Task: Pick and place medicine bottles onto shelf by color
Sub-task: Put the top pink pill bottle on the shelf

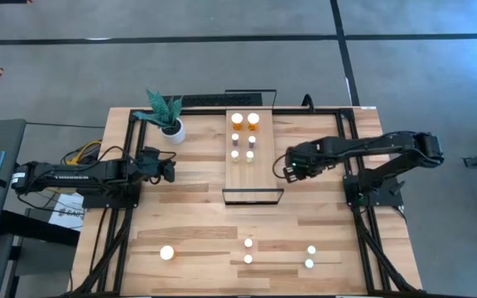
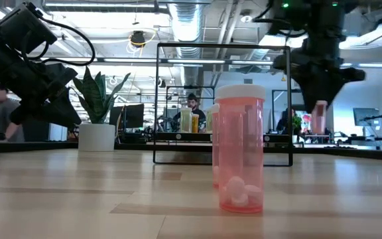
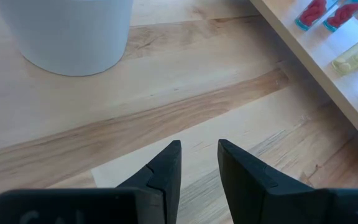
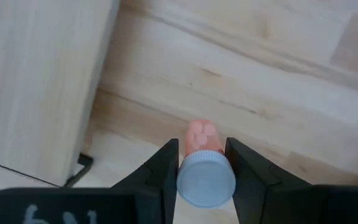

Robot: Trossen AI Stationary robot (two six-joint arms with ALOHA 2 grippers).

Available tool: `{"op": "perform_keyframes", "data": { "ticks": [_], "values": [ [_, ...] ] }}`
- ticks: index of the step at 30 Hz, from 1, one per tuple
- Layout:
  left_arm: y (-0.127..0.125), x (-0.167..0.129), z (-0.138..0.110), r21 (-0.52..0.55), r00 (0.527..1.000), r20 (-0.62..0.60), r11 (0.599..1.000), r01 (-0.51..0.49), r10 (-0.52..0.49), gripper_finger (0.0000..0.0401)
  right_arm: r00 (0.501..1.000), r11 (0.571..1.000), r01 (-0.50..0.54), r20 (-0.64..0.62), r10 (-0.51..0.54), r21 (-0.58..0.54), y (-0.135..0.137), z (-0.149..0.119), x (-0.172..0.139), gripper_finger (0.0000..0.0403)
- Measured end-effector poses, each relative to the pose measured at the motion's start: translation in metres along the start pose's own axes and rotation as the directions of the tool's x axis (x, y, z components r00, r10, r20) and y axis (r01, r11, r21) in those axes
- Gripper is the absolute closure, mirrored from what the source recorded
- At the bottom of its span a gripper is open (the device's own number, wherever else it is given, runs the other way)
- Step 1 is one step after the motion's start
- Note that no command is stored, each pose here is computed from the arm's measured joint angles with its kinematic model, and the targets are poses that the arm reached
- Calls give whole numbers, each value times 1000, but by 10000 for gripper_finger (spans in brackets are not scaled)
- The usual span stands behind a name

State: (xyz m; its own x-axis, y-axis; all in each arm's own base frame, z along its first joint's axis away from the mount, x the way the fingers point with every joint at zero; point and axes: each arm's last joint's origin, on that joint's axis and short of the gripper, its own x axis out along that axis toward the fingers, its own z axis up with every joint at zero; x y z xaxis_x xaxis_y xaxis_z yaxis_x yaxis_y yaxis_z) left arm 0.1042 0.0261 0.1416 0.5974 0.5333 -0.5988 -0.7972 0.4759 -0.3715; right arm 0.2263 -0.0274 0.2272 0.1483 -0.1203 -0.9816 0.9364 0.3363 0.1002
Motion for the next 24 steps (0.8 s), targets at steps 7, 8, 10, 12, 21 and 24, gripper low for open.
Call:
{"op": "perform_keyframes", "data": {
  "ticks": [7,8,10,12,21,24],
  "values": [
    [0,0,0,0,1000,0,1000,0,0,310,1000,994,2,9,-1,-106,27,30,-8,270],
    [0,0,0,0,1000,0,1000,0,0,310,1000,993,-4,14,6,-121,30,35,-10,270],
    [0,0,0,0,1000,0,1000,0,0,310,1000,989,-11,21,15,-148,36,44,-14,270],
    [0,0,0,0,1000,0,1000,0,0,310,1000,986,-9,13,11,-167,42,51,-16,270],
    [0,0,0,0,1000,0,1000,0,0,310,1000,951,10,-22,-17,-310,74,61,-8,270],
    [0,0,0,0,1000,0,1000,0,0,310,999,937,14,-30,-26,-348,88,65,0,270]
  ]
}}
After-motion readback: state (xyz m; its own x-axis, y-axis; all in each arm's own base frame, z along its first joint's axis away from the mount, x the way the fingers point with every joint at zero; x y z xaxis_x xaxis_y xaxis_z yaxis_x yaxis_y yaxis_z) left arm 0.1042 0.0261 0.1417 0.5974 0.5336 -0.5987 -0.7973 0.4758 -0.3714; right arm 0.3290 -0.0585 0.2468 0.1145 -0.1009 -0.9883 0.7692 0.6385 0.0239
